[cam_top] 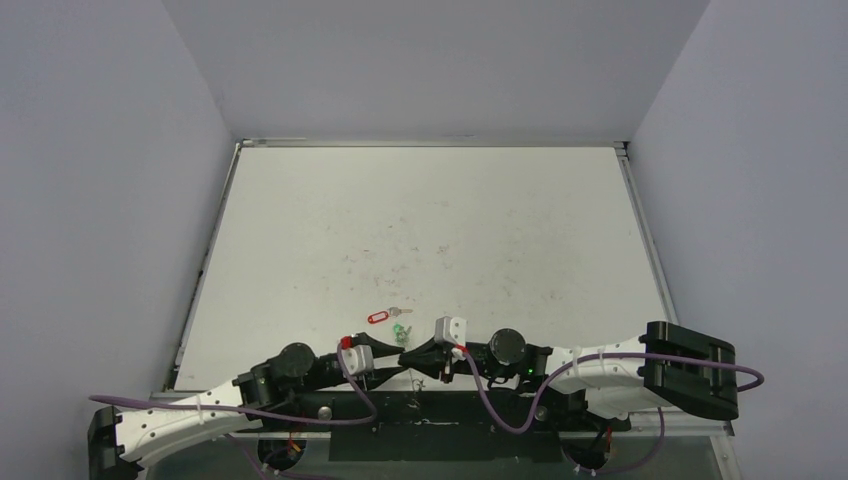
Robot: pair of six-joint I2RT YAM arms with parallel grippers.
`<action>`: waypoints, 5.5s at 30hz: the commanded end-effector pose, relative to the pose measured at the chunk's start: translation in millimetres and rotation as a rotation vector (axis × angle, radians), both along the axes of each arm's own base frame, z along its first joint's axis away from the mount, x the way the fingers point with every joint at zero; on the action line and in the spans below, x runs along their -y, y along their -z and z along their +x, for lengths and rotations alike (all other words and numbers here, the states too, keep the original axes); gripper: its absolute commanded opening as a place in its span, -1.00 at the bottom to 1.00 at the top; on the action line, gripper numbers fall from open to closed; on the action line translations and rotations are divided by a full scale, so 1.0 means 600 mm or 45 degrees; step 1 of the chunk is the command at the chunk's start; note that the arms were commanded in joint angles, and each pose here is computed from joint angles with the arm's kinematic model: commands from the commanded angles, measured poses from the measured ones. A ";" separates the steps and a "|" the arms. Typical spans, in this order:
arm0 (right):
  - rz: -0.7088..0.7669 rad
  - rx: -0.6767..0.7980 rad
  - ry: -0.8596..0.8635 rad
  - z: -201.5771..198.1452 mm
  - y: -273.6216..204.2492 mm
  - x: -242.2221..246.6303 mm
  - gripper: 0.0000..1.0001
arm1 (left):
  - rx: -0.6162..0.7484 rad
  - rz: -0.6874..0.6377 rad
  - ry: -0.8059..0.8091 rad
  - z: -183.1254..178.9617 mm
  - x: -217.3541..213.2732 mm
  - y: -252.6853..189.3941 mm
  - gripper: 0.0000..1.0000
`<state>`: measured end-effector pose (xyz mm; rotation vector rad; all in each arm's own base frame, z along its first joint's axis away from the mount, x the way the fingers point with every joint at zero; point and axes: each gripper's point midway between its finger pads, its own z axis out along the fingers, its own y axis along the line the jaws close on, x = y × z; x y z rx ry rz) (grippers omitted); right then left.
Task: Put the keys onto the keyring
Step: Adjust the key on the keyring.
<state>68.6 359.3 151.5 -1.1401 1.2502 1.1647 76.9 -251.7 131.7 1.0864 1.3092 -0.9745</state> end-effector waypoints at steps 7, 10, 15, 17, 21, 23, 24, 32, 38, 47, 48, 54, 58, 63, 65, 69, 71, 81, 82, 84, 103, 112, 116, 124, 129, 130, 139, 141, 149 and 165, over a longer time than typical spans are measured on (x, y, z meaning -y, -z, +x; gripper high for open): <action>0.139 0.040 -0.033 -0.009 -0.056 -0.009 -1.00 | 0.007 -0.145 -0.019 0.003 0.003 -0.059 -0.74; 0.136 0.039 -0.030 -0.009 -0.054 -0.009 -1.00 | 0.003 -0.169 -0.005 -0.001 0.003 -0.065 -1.00; 0.127 0.036 -0.019 -0.007 -0.050 -0.007 -1.00 | 0.002 -0.186 0.012 -0.006 0.002 -0.070 -1.00; 0.125 0.035 -0.013 -0.005 -0.048 -0.006 -1.00 | -0.001 -0.183 0.013 -0.006 0.001 -0.071 -1.00; 0.121 0.028 0.013 0.000 -0.045 -0.003 -0.93 | -0.008 -0.162 0.012 -0.007 -0.001 -0.070 -1.00; 0.127 0.024 0.040 0.005 -0.048 0.001 -0.64 | -0.019 -0.140 0.006 -0.006 -0.001 -0.067 -1.00; 0.125 0.022 0.058 0.008 -0.047 0.003 -0.41 | -0.022 -0.128 0.004 -0.006 -0.002 -0.067 -1.00; 0.126 0.062 0.169 0.027 -0.074 0.038 0.20 | -0.169 -0.027 -0.037 -0.006 -0.008 -0.051 -1.00; -0.028 0.148 0.136 0.019 -0.067 0.062 0.04 | -0.284 0.124 -0.116 0.001 -0.018 -0.032 -1.00; -0.341 0.223 -0.017 0.001 -0.033 0.055 -0.28 | -0.367 0.322 -0.171 0.013 -0.008 -0.036 -1.00; -0.350 0.224 -0.024 0.001 -0.033 0.051 -0.27 | -0.367 0.336 -0.171 0.014 -0.005 -0.036 -1.00; -0.378 0.219 -0.032 0.006 -0.033 0.031 -0.21 | -0.358 0.348 -0.156 0.017 0.008 -0.042 -1.00; -0.420 0.209 -0.007 0.013 -0.021 0.026 -0.26 | -0.356 0.328 -0.145 0.015 0.010 -0.044 -1.00; -0.385 0.191 -0.001 0.014 -0.026 0.014 -0.34 | -0.359 0.299 -0.136 0.013 0.012 -0.047 -1.00; -0.397 0.190 -0.002 0.015 -0.023 0.011 -0.40 | -0.358 0.286 -0.134 0.013 0.013 -0.049 -1.00; -0.432 0.192 0.000 0.018 -0.015 0.009 -0.65 | -0.359 0.273 -0.122 0.010 0.015 -0.051 -1.00; -0.438 0.190 -0.001 0.019 -0.013 0.007 -0.76 | -0.362 0.272 -0.119 0.010 0.015 -0.050 -1.00; -0.342 0.165 0.096 0.032 -0.018 0.024 -1.00 | -0.377 0.229 -0.171 0.015 0.003 -0.047 -0.69; -0.309 0.157 0.107 0.033 -0.022 0.028 -1.00 | -0.379 0.211 -0.175 0.015 0.002 -0.048 -0.51; -0.217 0.150 0.128 0.036 -0.035 0.033 -1.00 | -0.369 0.160 -0.169 0.013 -0.001 -0.052 -0.33; 0.115 0.088 0.013 0.003 -0.071 0.024 -1.00 | 0.049 -0.153 0.117 -0.022 0.018 -0.075 -0.23; 0.027 0.077 0.142 0.032 -0.073 0.047 -1.00 | -0.056 -0.094 -0.041 0.005 0.002 -0.073 -0.21; -0.047 -0.097 0.303 0.073 -0.064 0.071 -1.00 | -0.202 -0.095 -0.201 0.029 -0.016 -0.074 -0.07; -0.054 -0.407 0.441 0.132 -0.054 0.094 -1.00 | -0.404 0.012 -0.403 0.051 -0.039 -0.041 0.32; -0.097 -0.385 0.350 0.124 -0.046 0.087 -1.00 | -0.453 0.098 -0.462 0.060 -0.038 -0.022 0.41; -0.098 -0.366 0.333 0.121 -0.044 0.087 -1.00 | -0.462 0.117 -0.468 0.061 -0.037 -0.018 0.42; -0.033 -0.120 0.163 0.089 -0.050 0.094 -1.00 | -0.413 0.026 -0.234 0.052 -0.001 -0.048 0.37; -0.053 -0.087 0.107 0.079 -0.047 0.091 -1.00 | -0.306 -0.044 -0.125 0.047 0.009 -0.074 0.32; -0.067 -0.001 -0.022 0.057 -0.045 0.085 -1.00 | -0.007 -0.150 0.022 0.041 0.024 -0.114 0.12; -0.043 0.013 -0.046 0.048 -0.053 0.066 -1.00 | -0.105 -0.140 0.056 0.048 0.058 -0.087 -0.38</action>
